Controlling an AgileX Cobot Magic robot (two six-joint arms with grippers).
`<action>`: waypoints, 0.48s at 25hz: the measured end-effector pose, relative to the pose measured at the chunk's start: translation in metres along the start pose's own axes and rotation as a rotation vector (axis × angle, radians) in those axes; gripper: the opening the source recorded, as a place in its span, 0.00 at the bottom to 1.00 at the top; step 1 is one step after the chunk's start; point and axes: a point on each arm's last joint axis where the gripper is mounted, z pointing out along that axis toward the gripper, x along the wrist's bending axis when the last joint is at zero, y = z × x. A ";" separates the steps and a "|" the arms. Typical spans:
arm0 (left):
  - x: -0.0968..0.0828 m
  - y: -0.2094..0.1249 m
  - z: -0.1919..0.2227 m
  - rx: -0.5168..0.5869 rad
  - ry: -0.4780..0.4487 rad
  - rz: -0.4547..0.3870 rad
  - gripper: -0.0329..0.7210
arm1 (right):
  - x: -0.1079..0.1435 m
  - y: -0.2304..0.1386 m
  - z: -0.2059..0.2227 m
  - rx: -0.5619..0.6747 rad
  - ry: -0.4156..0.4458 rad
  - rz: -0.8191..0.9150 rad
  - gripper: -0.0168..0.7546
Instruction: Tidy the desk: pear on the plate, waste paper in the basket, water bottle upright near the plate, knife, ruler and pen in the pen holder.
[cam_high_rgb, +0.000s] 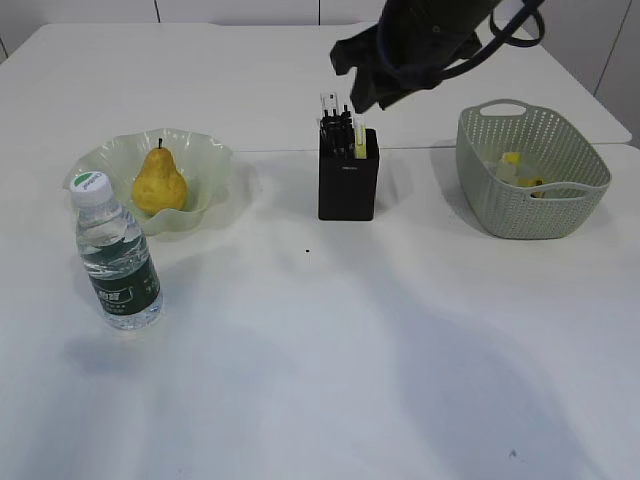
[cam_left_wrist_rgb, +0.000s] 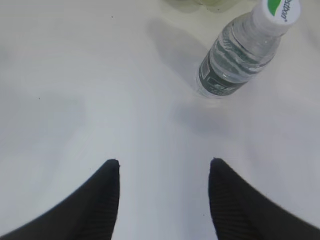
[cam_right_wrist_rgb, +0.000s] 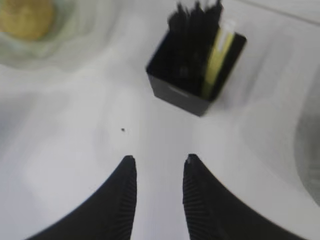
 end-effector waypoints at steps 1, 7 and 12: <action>0.000 0.000 0.000 0.000 0.000 0.000 0.58 | -0.002 -0.004 -0.001 0.044 -0.024 0.010 0.34; 0.000 0.000 0.000 0.000 0.000 0.000 0.58 | -0.013 -0.016 -0.010 0.178 -0.141 -0.018 0.34; 0.000 0.000 0.000 0.000 0.000 0.000 0.58 | -0.032 -0.017 -0.018 0.173 -0.139 0.053 0.34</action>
